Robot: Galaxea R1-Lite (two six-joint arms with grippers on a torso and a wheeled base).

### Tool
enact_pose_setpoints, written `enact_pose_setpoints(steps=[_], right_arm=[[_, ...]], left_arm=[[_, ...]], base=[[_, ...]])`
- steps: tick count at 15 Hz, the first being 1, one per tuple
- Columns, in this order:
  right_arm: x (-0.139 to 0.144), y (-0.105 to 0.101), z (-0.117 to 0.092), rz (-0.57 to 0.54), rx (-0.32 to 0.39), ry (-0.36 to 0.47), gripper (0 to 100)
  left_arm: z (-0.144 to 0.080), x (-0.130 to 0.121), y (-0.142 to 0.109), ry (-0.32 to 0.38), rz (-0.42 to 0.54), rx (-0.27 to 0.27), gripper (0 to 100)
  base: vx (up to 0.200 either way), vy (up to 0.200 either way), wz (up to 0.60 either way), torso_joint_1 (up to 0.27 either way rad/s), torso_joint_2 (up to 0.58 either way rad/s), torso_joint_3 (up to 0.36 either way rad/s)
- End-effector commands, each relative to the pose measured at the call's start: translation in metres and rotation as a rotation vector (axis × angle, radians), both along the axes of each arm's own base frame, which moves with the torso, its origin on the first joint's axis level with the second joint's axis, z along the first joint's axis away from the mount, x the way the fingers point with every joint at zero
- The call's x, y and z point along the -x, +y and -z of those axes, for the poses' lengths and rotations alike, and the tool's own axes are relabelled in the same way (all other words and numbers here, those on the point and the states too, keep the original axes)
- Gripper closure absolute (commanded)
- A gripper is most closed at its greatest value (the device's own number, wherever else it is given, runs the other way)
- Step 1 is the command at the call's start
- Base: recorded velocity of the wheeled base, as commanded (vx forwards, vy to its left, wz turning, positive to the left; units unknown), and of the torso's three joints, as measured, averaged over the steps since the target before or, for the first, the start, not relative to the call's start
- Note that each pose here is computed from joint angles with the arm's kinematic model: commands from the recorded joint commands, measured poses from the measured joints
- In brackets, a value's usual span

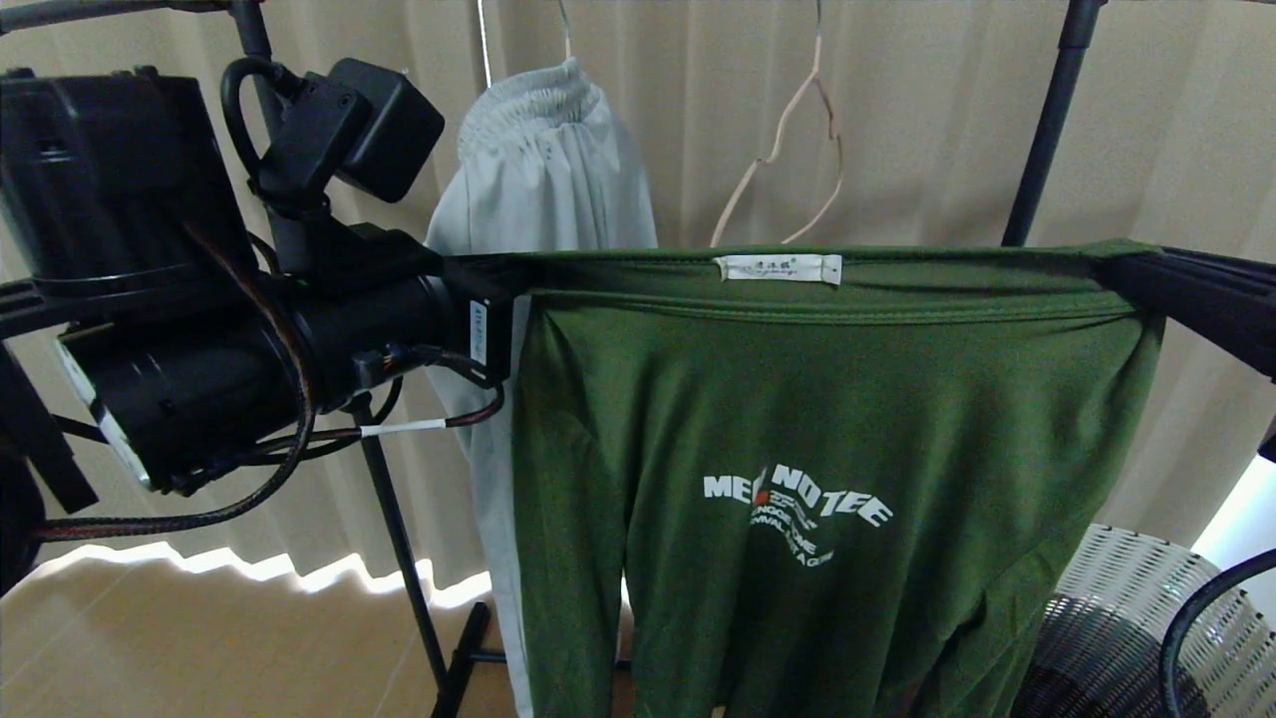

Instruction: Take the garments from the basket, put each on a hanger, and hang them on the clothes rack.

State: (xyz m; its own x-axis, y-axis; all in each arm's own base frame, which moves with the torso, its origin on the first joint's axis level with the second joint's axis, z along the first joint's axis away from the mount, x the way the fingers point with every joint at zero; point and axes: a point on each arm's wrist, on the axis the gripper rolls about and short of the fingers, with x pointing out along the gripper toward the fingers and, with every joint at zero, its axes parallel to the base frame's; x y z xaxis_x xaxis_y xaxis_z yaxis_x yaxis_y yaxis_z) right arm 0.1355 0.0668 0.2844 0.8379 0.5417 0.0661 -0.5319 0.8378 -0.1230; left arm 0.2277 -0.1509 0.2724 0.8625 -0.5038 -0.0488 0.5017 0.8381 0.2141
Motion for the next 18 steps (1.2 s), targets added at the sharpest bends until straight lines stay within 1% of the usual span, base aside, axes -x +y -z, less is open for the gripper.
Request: enact_pose_setpoints(steps=[1,4,5,7,8,9,10,13,15,16,18], right_arm=[[-0.005,0.002,0.001,0.001,0.003,0.005,100],[-0.011,0.005,-0.001,0.005,0.004,0.008,100],[-0.017,0.007,-0.002,0.011,0.002,0.003,100],[-0.025,0.01,-0.003,0.012,-0.008,-0.014,100],[-0.035,0.015,-0.002,0.012,-0.015,-0.029,100],[-0.039,0.017,-0.001,0.012,-0.016,-0.028,100],[-0.048,0.021,0.004,0.01,-0.016,-0.023,100],[-0.056,0.025,0.004,0.013,-0.043,-0.048,100],[-0.056,0.025,0.007,0.019,-0.044,-0.038,100],[-0.055,0.024,0.01,0.019,-0.04,-0.03,100],[-0.055,0.024,0.007,0.019,-0.044,-0.038,100]], left_arm=[[0.003,0.0,0.0,0.009,0.001,-0.006,100],[0.003,0.008,0.005,0.008,0.002,-0.013,100],[0.0,0.02,0.012,0.026,0.012,-0.025,100],[-0.005,0.033,0.02,0.047,0.021,-0.038,100],[-0.009,0.046,0.025,0.068,0.045,-0.051,100],[-0.01,0.051,0.027,0.072,0.065,-0.052,100],[-0.009,0.058,0.031,0.082,0.12,-0.049,100],[-0.009,0.066,0.036,0.081,0.149,-0.047,100],[-0.007,0.066,0.036,0.084,0.149,-0.048,100],[-0.002,0.066,0.036,0.097,0.151,-0.056,100],[0.0,0.066,0.036,0.1,0.149,-0.058,100]], base=[[0.0,0.0,0.0,0.0,0.0,0.0],[0.0,0.0,0.0,0.0,0.0,0.0],[0.0,0.0,0.0,0.0,0.0,0.0],[0.0,0.0,0.0,0.0,0.0,0.0],[0.0,0.0,0.0,0.0,0.0,0.0],[0.0,0.0,0.0,0.0,0.0,0.0],[0.0,0.0,0.0,0.0,0.0,0.0],[0.0,0.0,0.0,0.0,0.0,0.0],[0.0,0.0,0.0,0.0,0.0,0.0],[0.0,0.0,0.0,0.0,0.0,0.0],[0.0,0.0,0.0,0.0,0.0,0.0]])
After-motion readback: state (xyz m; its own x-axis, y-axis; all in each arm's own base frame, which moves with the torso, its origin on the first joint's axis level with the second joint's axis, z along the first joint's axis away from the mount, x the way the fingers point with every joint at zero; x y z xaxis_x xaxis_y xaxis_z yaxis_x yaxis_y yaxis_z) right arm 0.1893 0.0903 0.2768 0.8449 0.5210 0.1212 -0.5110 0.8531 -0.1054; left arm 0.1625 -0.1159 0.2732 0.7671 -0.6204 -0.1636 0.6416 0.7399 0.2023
